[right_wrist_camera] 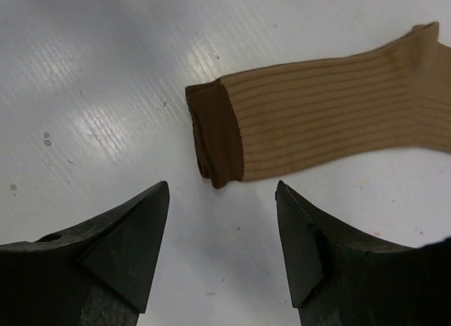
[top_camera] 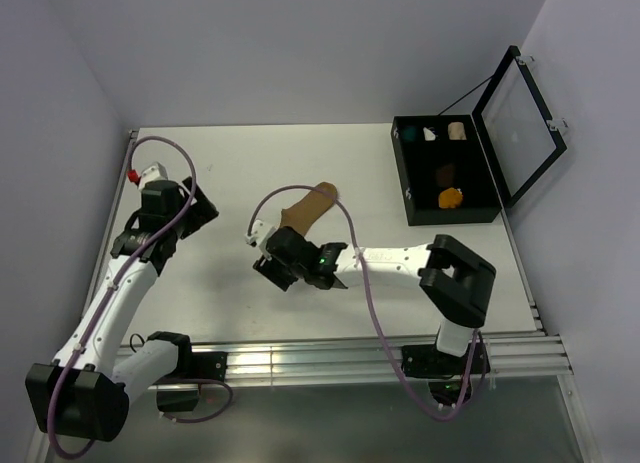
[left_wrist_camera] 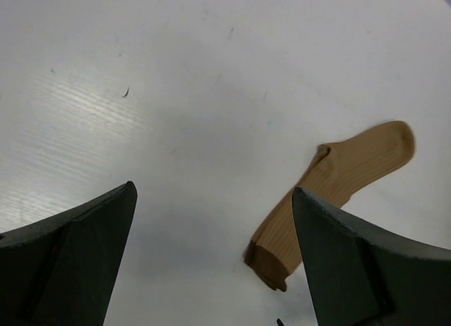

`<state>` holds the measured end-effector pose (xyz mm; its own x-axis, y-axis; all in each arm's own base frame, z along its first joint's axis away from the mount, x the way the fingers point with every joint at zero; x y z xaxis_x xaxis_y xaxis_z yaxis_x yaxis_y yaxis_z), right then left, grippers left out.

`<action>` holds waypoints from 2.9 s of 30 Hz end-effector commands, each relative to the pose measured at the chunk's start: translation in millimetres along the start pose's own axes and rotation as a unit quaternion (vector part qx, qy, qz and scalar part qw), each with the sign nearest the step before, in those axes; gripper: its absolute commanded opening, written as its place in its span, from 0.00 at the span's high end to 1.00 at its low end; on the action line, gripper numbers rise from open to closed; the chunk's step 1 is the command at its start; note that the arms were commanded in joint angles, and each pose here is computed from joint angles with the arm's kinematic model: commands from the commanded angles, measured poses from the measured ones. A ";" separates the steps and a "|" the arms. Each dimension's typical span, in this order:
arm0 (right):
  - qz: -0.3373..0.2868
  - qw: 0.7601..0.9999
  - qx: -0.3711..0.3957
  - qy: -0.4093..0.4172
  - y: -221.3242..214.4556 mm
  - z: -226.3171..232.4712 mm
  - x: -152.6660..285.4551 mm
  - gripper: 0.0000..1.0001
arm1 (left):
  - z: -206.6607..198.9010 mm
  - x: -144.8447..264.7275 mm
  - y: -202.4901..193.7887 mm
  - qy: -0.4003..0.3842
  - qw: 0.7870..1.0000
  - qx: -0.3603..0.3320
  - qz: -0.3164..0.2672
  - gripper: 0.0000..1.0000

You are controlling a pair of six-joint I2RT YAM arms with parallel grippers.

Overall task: Roll the socks
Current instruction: Roll the sock at the center of the board.

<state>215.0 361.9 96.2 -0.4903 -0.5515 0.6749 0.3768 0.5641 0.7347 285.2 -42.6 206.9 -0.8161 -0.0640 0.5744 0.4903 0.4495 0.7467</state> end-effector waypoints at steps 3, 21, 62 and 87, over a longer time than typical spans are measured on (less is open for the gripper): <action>-0.021 0.998 0.043 -0.027 21.0 11.0 -17.4 0.35 | 12.0 -3.8 -4.2 0.022 0.999 -0.031 -0.003 0.03; 0.011 0.997 0.068 -0.042 -6.3 14.1 -42.8 0.46 | 6.4 -11.5 -10.7 -0.001 0.999 -0.030 0.030 0.03; 0.059 0.967 -0.183 0.166 37.1 -12.4 -41.2 1.00 | -3.9 -12.3 -27.6 -0.061 0.996 0.000 0.066 0.08; 0.122 0.862 -0.385 0.307 1.4 -57.4 -80.8 1.00 | -37.2 -41.9 -133.5 -0.086 0.977 0.070 0.181 0.20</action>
<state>293.7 365.0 40.1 0.1019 -0.8123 0.5743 0.9411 0.2658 0.2091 254.7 -124.8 92.4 -0.6061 0.2557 0.7532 0.7497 0.4999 0.4336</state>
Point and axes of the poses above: each gripper's point midway between its finger pads, its own x axis back along the fingers, its own z axis along the line the jaws close on, y = z × x, the point moved 3 cm from there along x, back along the fingers, and after that the axes turned 5 degrees about -x, right-handed, at the moved point
